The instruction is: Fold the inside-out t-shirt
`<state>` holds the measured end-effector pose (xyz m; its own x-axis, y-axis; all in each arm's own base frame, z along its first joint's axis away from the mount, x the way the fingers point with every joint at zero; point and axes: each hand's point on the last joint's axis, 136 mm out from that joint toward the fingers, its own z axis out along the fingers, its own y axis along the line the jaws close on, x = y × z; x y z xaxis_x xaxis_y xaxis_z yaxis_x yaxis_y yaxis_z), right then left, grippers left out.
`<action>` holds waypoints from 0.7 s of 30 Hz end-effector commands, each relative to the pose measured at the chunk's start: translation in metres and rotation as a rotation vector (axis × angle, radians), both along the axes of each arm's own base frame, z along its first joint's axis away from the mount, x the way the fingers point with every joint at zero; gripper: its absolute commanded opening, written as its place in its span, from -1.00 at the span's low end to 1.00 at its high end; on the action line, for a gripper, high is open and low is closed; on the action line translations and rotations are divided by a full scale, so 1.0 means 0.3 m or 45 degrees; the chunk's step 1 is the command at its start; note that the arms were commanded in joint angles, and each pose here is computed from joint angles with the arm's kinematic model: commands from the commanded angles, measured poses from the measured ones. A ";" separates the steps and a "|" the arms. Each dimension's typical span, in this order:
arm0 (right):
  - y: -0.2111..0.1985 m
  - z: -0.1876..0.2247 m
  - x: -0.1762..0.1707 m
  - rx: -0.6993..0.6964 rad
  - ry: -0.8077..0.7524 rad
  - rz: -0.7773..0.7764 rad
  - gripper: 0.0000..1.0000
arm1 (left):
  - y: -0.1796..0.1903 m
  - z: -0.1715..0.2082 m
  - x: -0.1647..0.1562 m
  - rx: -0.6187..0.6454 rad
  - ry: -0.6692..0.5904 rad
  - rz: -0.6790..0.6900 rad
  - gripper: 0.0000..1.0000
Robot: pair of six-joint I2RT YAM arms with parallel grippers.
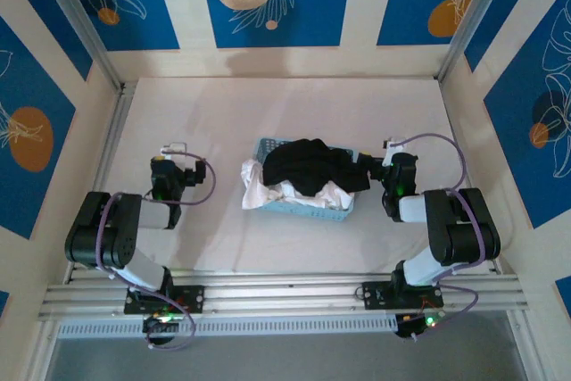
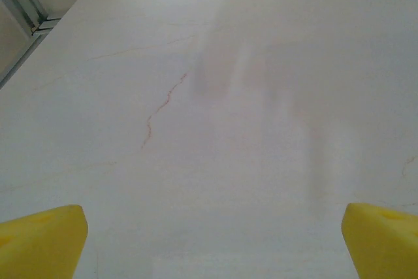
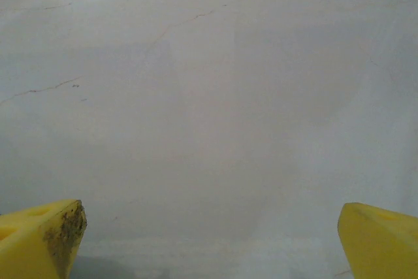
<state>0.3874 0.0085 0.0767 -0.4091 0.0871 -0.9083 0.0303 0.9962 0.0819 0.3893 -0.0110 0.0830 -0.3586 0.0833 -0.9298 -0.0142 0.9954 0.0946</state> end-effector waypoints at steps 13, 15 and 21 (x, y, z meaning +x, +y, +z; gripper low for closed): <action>0.007 0.057 0.028 0.017 -0.076 0.010 0.99 | -0.017 0.029 0.021 -0.002 -0.033 -0.034 0.99; 0.008 0.056 0.027 0.016 -0.074 0.011 0.99 | -0.016 0.029 0.021 -0.001 -0.033 -0.033 0.99; 0.008 0.058 0.029 0.017 -0.075 0.012 0.99 | -0.015 0.030 0.023 -0.008 -0.031 -0.033 0.99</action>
